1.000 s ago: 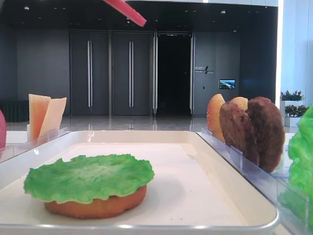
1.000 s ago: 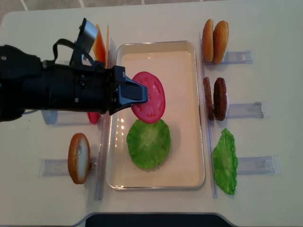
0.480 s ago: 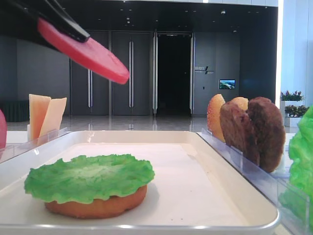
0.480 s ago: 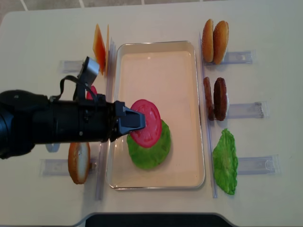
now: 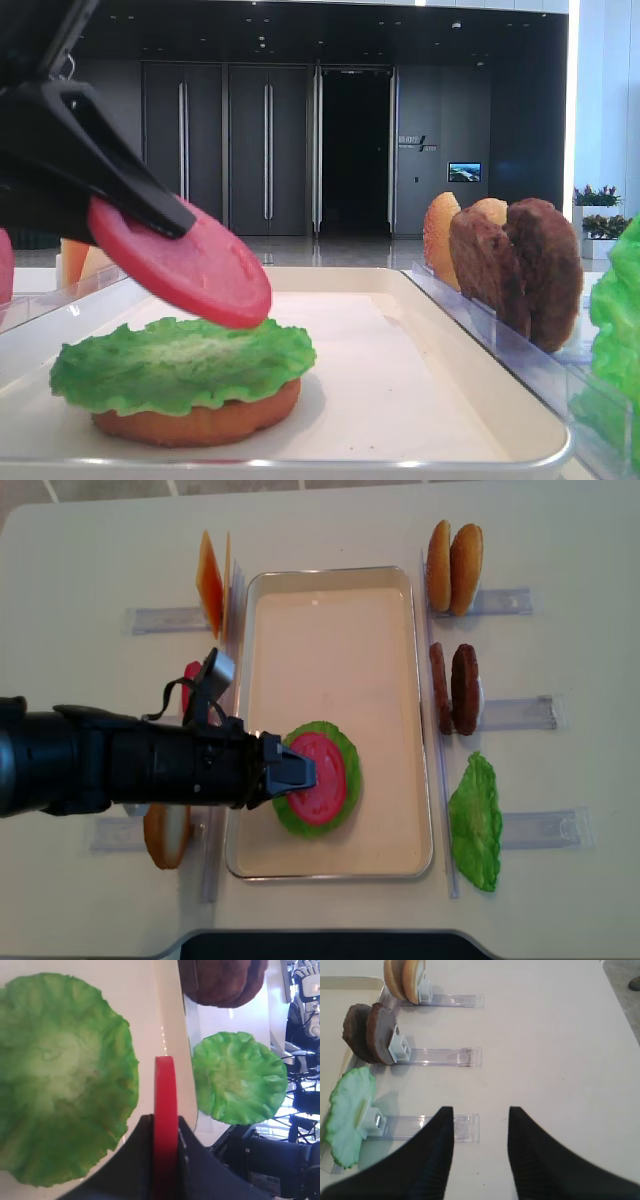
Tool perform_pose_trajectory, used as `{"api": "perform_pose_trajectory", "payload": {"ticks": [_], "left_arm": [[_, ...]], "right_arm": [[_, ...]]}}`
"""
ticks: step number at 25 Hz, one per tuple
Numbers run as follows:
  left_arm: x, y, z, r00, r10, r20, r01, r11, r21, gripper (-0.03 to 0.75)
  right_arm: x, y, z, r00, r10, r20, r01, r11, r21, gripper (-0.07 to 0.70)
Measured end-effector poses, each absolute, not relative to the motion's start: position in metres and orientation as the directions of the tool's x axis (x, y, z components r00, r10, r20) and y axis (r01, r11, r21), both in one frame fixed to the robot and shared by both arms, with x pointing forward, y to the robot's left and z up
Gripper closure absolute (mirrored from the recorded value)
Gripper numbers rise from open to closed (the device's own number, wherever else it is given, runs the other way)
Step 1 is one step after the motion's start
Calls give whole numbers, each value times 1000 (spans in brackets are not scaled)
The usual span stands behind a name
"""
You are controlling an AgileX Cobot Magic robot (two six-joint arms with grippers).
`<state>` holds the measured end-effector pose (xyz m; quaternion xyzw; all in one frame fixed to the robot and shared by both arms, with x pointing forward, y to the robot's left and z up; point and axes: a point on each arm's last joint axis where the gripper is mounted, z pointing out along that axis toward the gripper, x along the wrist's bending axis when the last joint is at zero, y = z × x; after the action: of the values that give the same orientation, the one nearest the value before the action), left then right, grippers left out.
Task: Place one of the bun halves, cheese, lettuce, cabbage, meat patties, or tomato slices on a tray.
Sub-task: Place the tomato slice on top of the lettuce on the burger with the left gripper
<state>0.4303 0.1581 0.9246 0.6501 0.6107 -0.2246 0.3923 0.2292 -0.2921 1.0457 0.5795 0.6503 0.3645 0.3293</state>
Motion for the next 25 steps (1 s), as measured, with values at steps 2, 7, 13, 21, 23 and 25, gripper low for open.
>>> {"api": "perform_pose_trajectory", "payload": {"ticks": [2, 7, 13, 21, 23, 25], "left_arm": [[431, 158, 918, 147, 625, -767, 974, 43, 221, 664], [432, 158, 910, 160, 637, -754, 975, 19, 223, 664], [433, 158, 910, 192, 648, -737, 968, 1, 253, 664], [434, 160, 908, 213, 672, -709, 960, -9, 280, 664], [434, 161, 908, 214, 674, -707, 960, -9, 281, 664], [434, 161, 908, 214, 675, -706, 959, -9, 282, 664]], "right_arm": [[229, -292, 1046, -111, 994, -6, 514, 63, 856, 347], [229, -292, 1046, -111, 994, -6, 514, 63, 856, 347], [229, -292, 1046, -111, 994, -6, 514, 62, 856, 347], [229, -292, 1046, -110, 994, -4, 514, 60, 856, 347], [229, -292, 1046, -110, 994, -4, 514, 60, 856, 347], [229, -292, 1046, -110, 994, -4, 514, 60, 856, 347]]}}
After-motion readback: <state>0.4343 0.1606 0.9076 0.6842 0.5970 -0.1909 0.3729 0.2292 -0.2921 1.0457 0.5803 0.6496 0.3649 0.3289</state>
